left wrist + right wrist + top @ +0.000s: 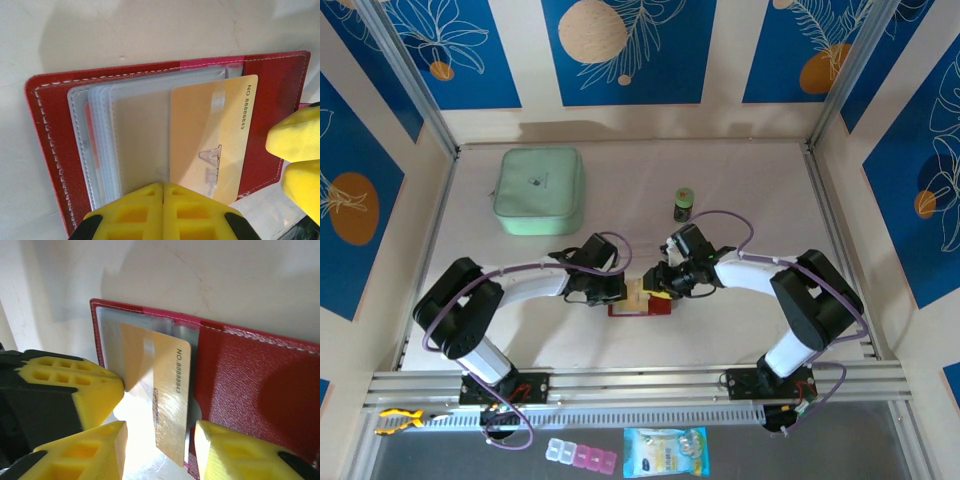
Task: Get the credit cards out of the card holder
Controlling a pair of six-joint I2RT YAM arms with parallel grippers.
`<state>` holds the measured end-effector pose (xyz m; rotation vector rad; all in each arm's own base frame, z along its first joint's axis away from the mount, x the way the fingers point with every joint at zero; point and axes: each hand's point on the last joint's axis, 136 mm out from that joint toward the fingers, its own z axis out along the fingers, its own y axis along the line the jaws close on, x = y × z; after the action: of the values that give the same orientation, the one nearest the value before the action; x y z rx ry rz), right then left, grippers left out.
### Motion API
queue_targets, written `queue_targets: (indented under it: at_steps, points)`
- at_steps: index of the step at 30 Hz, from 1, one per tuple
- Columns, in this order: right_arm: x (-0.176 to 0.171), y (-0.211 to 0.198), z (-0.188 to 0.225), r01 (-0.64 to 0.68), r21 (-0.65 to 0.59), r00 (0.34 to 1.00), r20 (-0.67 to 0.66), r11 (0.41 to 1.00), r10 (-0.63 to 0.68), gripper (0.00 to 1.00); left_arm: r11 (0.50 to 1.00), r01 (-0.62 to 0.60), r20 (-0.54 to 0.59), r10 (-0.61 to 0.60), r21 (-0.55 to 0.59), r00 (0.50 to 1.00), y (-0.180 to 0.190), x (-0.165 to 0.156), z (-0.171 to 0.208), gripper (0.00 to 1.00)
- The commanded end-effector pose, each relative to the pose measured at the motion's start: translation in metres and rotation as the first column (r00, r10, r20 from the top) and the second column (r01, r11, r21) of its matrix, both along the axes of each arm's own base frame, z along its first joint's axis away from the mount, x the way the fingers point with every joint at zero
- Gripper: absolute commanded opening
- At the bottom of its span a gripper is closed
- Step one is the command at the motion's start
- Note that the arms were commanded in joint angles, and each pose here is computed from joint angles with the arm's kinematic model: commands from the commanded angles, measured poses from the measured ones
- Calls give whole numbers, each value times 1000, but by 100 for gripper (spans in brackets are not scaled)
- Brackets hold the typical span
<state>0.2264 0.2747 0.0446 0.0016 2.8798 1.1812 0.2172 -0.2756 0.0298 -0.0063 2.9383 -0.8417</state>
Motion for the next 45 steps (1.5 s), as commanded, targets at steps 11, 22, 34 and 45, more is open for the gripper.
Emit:
queue_targets:
  at_steps: [11,22,34,45]
  points:
    - [-9,3,-17,-16,25,997,-79,1000,18,29,996,-4,-47,9,91,999,18,-15,-20,2]
    - [-11,9,-14,-34,58,995,-96,998,40,22,996,-9,-49,14,90,999,19,-16,-21,2]
    - [-10,8,-12,-28,60,996,-82,998,33,10,996,-11,-50,16,88,999,20,-17,-20,2]
    - [-14,-12,-10,-24,5,998,-61,1000,24,6,996,-12,-42,16,84,999,19,-16,-15,2]
